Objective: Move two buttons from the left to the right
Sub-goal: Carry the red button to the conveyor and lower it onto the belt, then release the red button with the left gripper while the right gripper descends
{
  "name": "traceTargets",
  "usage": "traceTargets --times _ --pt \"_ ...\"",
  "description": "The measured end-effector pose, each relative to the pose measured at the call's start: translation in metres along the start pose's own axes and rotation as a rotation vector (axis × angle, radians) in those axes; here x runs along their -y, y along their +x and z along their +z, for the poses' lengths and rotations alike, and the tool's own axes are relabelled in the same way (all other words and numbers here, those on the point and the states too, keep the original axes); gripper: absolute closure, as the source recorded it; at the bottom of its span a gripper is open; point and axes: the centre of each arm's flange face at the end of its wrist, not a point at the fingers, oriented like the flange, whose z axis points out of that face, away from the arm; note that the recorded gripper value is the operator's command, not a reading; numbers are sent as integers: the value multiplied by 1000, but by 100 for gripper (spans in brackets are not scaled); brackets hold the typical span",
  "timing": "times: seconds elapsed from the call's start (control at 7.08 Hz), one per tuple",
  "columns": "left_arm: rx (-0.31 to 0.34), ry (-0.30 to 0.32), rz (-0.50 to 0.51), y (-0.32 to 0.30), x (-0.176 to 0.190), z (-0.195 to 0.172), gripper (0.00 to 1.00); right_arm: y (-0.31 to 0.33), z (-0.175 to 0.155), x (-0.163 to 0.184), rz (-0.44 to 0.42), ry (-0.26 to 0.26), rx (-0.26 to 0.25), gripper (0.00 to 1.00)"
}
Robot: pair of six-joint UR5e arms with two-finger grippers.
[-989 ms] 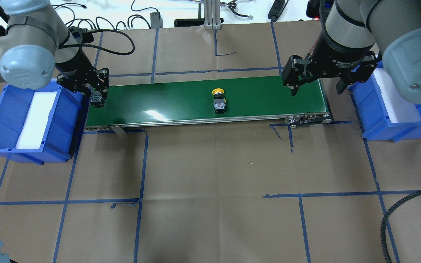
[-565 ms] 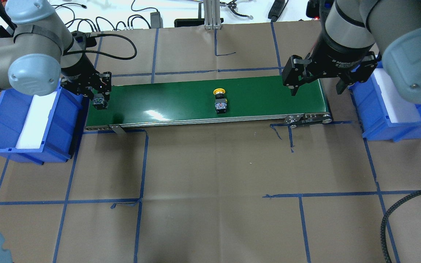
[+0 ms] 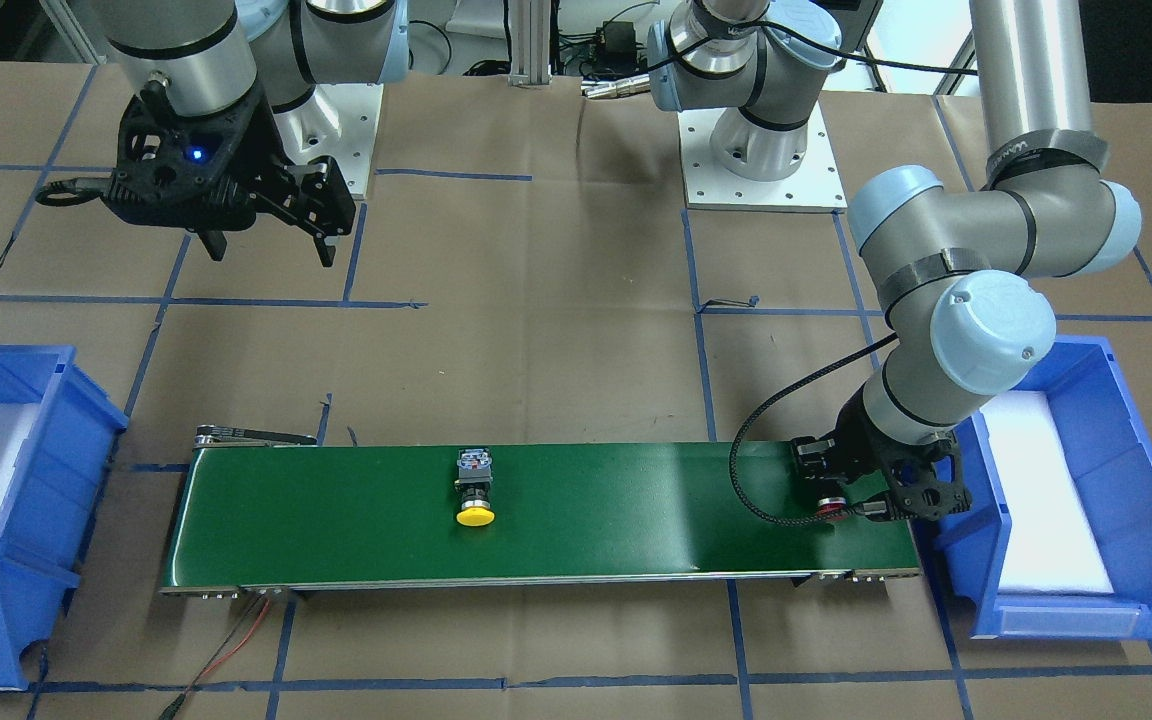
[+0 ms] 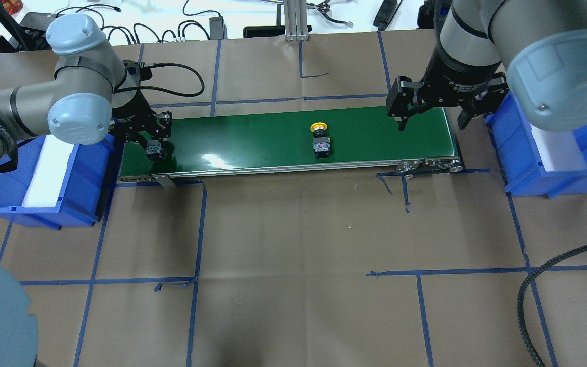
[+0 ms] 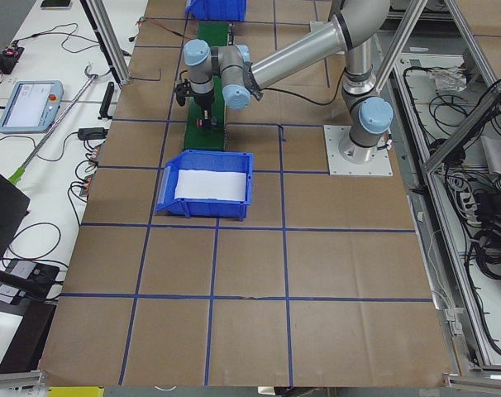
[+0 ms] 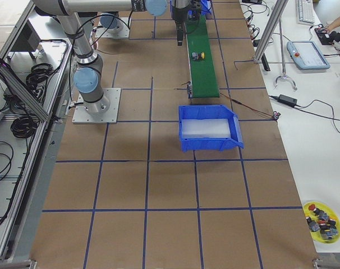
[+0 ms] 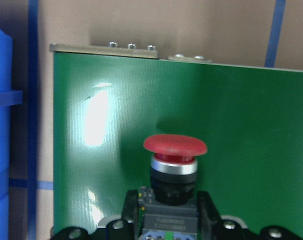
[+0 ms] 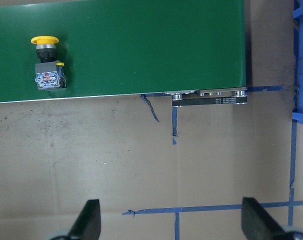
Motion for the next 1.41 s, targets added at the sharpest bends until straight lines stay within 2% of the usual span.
traceTargets --times 0.14,0.28,0.42,0.57,0.85,1.13,1.41 --pt "0 4 -1 1 0 1 94 -2 10 16 2 39 2 0" --pt "0 8 3 2 -1 1 16 -4 22 31 3 63 2 0" --pt "0 11 6 2 -1 1 1 -5 37 43 2 68 1 0" --pt "0 14 7 2 -1 0 0 -6 52 55 0 68 -2 0" --pt "1 33 7 2 1 -11 0 -7 66 71 3 101 -1 0" --pt "0 70 6 1 1 -45 0 -8 78 78 4 106 -4 0" --pt "-14 57 12 5 -8 -91 0 -9 87 82 6 94 -4 0"
